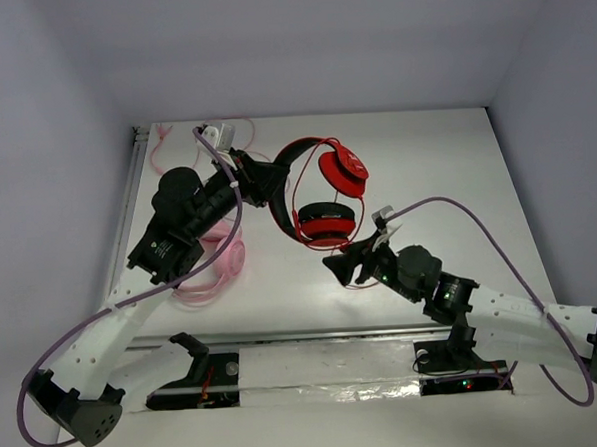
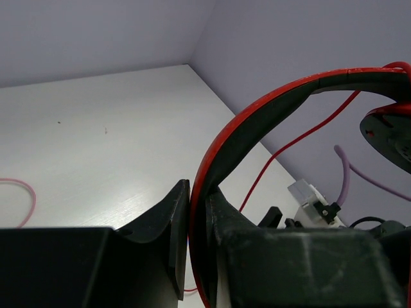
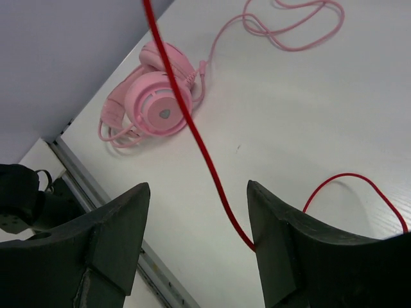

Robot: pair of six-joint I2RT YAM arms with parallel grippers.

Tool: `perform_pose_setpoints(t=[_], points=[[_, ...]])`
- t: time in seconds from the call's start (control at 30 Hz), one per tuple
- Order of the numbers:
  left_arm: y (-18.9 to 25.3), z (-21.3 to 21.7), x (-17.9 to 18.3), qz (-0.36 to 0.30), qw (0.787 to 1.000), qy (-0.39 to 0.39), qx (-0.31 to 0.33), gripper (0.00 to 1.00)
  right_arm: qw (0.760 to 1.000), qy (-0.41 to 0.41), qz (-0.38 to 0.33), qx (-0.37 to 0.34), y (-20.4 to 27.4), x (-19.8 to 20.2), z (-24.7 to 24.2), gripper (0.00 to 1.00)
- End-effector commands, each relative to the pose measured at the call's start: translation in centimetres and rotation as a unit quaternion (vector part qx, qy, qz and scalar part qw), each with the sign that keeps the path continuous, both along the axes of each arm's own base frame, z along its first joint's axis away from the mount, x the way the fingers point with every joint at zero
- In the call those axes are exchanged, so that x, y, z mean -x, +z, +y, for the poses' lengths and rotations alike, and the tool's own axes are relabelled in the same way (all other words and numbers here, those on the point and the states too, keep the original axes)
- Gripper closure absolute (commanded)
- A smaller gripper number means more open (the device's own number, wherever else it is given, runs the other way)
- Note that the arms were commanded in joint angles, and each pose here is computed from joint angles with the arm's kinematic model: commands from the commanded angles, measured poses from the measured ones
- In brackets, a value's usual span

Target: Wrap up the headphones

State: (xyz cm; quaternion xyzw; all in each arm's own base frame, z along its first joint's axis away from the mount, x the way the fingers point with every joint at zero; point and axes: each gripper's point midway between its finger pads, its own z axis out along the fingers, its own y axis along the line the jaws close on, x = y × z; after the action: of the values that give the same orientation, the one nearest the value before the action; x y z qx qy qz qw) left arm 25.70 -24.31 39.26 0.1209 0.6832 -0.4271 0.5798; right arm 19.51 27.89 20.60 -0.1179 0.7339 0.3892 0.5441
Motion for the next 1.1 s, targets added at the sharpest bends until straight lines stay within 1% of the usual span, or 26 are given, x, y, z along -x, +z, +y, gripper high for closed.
perform_pose_setpoints(t=[0.0, 0.2, 0.23, 0.3, 0.33, 0.37, 0.43, 0.5, 0.53, 0.63, 0.7, 0.73, 0.83, 0.9, 0.93, 0.97, 1.03, 1.07], points=[[5.3, 1.0, 0.4, -0.039, 0.997, 0.021, 0.055, 1.00, 0.999, -0.002, -0.013, -0.048, 1.7, -0.3, 0.5, 0.32], [6.7, 1.4, 0.1, -0.040, 0.996, 0.035, 0.072, 1.00, 0.999, -0.004, 0.017, -0.046, -0.9, -0.4, 0.8, 0.39], [6.8, 1.5, -0.1, -0.039, 0.996, 0.042, 0.074, 1.00, 0.999, -0.003, 0.022, -0.040, -1.5, -0.5, 0.9, 0.45], [6.9, 1.7, -0.4, -0.037, 0.995, 0.052, 0.077, 1.00, 0.999, -0.002, 0.029, -0.037, -1.8, -0.4, 1.0, 0.53], [7.0, 2.0, -0.8, -0.034, 0.994, 0.065, 0.081, 1.00, 0.999, 0.001, 0.032, -0.035, -1.9, -0.4, 1.2, 0.61], [6.9, 2.0, -1.1, -0.032, 0.994, 0.069, 0.079, 1.00, 0.999, 0.008, 0.036, -0.035, -1.9, -0.2, 1.4, 0.64], [6.6, 2.4, -1.8, -0.024, 0.992, 0.090, 0.081, 1.00, 0.998, 0.016, 0.046, -0.032, -2.3, 0.2, 1.5, 0.66], [6.0, 2.5, -2.5, -0.016, 0.991, 0.104, 0.083, 1.00, 0.998, 0.028, 0.060, -0.015, -3.1, 0.7, 1.6, 0.78], [5.7, 2.6, -2.9, -0.012, 0.990, 0.116, 0.084, 1.00, 0.997, 0.030, 0.063, -0.010, -3.1, 0.7, 1.7, 0.89], [4.0, 3.5, -4.7, 0.006, 0.982, 0.167, 0.091, 1.00, 0.996, 0.051, 0.075, -0.002, -2.5, 1.3, 2.4, 1.00], [2.4, 4.0, -5.8, 0.018, 0.976, 0.197, 0.091, 1.00, 0.994, 0.072, 0.087, 0.000, -2.1, 1.9, 2.9, 1.00], [1.6, 4.8, -6.5, 0.024, 0.970, 0.226, 0.091, 1.00, 0.992, 0.080, 0.093, 0.003, -1.7, 2.2, 3.1, 1.00], [-1.0, 5.7, -7.8, 0.038, 0.959, 0.269, 0.087, 1.00, 0.988, 0.106, 0.114, 0.011, -1.5, 3.4, 3.6, 1.00], [-3.1, 5.9, -8.7, 0.053, 0.953, 0.292, 0.069, 1.00, 0.986, 0.109, 0.125, 0.015, -1.2, 3.9, 3.7, 1.00], [-3.9, 6.5, -9.1, 0.057, 0.946, 0.312, 0.063, 1.00, 0.983, 0.117, 0.136, 0.026, -1.5, 4.5, 3.7, 1.00], [-5.1, 6.6, -9.5, 0.063, 0.944, 0.320, 0.055, 1.00, 0.980, 0.138, 0.141, 0.023, -0.8, 5.2, 4.1, 1.00], [-6.1, 6.8, -9.8, 0.068, 0.938, 0.336, 0.046, 1.00, 0.974, 0.155, 0.162, 0.038, -1.0, 6.0, 4.1, 1.00], [-7.1, 6.3, -9.9, 0.076, 0.938, 0.337, 0.034, 1.00, 0.969, 0.178, 0.165, 0.035, 0.0, 6.8, 4.8, 1.00]])
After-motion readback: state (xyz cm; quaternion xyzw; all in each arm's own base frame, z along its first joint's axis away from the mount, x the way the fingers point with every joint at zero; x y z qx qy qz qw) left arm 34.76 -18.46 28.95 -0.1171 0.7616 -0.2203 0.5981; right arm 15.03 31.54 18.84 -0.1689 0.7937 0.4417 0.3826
